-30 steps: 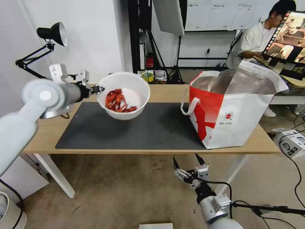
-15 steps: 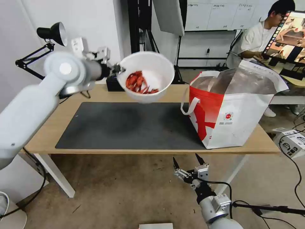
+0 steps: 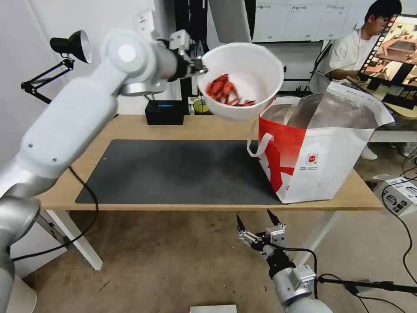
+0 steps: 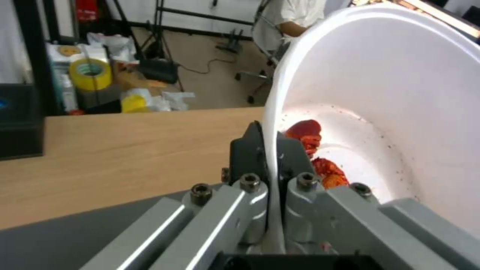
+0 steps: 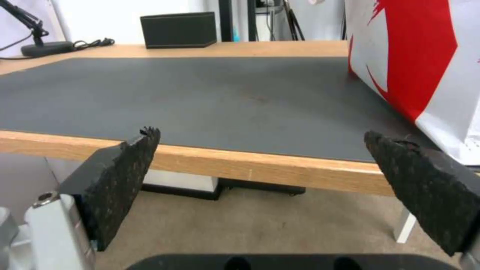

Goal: Pick up the trash from the table and place it into the takeout bag.

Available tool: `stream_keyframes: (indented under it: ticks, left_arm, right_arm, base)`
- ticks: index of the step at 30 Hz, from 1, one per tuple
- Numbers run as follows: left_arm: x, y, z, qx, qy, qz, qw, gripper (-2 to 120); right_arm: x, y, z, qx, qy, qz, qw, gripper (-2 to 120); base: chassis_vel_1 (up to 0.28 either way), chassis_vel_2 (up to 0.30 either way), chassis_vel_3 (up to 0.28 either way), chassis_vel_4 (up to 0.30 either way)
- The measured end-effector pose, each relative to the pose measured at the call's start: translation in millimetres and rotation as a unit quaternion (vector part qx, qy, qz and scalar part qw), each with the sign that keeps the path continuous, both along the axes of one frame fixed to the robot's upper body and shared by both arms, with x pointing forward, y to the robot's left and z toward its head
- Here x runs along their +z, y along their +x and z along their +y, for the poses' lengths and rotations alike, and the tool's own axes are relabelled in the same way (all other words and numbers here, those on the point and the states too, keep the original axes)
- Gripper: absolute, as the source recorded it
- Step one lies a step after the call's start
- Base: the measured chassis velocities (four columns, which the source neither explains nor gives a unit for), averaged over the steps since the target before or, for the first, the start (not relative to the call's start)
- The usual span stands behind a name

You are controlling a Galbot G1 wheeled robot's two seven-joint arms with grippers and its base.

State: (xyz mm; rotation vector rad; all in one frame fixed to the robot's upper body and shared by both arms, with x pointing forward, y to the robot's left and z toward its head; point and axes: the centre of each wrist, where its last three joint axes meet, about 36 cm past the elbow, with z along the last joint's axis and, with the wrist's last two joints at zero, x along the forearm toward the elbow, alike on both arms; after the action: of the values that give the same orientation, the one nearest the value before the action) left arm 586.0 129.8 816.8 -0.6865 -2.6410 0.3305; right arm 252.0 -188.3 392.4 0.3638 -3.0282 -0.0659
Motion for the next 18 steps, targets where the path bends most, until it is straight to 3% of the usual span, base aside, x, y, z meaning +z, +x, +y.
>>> stream_keyframes:
  ticks: [9, 18]
  left_arm:
    - [1, 10, -56, -0.018, 0.003, 0.014, 0.9997, 0]
    - [-15, 38, -105, 0.007, 0.006, 0.028, 0.9996, 0]
  right_arm:
    - [0, 0, 0, 0.000, 0.000, 0.000, 1.000, 100]
    - [0, 0, 0, 0.000, 0.000, 0.000, 1.000, 100]
  base:
    - [0.000, 0.000, 0.000, 0.000]
    - [0.000, 0.000, 0.000, 0.000]
